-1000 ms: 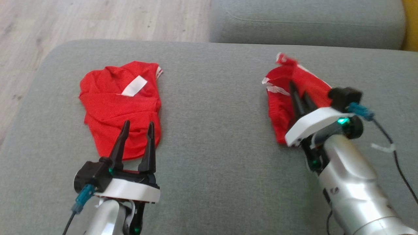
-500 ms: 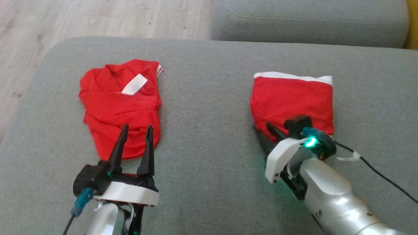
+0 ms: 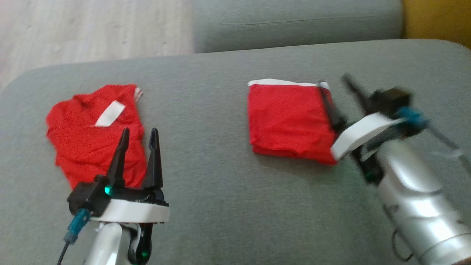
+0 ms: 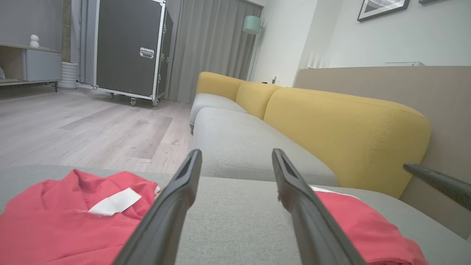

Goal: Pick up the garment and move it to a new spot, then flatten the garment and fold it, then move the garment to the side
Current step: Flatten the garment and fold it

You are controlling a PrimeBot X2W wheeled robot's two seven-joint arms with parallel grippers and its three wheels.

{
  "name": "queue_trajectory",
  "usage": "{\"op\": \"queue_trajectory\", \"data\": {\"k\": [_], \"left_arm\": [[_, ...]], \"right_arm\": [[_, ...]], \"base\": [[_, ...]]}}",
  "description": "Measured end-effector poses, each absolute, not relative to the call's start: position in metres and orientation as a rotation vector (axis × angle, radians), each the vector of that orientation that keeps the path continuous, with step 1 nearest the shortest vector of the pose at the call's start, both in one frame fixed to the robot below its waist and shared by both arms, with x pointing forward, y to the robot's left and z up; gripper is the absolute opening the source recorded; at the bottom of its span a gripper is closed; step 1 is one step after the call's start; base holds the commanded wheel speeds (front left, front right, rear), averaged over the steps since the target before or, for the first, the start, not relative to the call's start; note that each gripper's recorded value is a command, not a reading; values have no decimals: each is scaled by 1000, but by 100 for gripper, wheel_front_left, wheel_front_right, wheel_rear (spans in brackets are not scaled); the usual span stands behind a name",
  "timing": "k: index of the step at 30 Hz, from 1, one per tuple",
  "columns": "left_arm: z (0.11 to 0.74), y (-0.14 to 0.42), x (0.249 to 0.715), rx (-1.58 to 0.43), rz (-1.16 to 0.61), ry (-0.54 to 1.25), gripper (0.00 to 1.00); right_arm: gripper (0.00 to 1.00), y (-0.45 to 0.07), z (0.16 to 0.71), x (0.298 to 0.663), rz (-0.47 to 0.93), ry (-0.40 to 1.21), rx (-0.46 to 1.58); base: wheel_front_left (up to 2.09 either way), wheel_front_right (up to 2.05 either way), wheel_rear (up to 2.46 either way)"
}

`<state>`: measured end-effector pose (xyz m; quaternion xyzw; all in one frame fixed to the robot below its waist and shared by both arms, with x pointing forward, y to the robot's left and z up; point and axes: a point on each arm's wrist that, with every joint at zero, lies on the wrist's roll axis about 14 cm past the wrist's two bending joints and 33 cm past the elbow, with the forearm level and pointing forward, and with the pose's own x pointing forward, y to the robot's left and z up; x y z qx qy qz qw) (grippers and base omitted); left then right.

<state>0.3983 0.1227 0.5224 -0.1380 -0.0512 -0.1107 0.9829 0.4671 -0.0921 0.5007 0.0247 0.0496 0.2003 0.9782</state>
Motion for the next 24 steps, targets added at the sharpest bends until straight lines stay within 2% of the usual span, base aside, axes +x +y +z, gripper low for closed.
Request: {"op": "queue_trajectory", "data": {"k": [3, 5, 9, 14, 21, 22, 23, 24], "left_arm": [[533, 106, 404, -285, -271, -130, 100], [536, 99, 407, -289, -292, -138, 100], [540, 87, 411, -296, -324, -145, 100], [535, 81, 412, -302, -337, -131, 100], [524, 82, 411, -304, -330, -99, 100], [522, 83, 411, -305, -330, -94, 100], [520, 83, 411, -305, -327, -90, 100], [519, 85, 411, -305, -324, -87, 100]], "right_arm": [[100, -140, 548, 471, 290, -66, 32], [100, -158, 555, 461, 243, -106, -1], [100, -186, 534, 431, 130, -93, 2], [100, -192, 506, 399, 56, -45, 18], [100, -193, 507, 400, 44, -57, 7], [46, -190, 507, 403, 52, -58, 8], [0, -187, 506, 406, 61, -56, 10], [0, -182, 505, 409, 74, -52, 10]], "base": [[0, 0, 0], [0, 0, 0], [0, 0, 0], [0, 0, 0], [0, 0, 0], [0, 0, 0], [0, 0, 0], [0, 0, 0]]}}
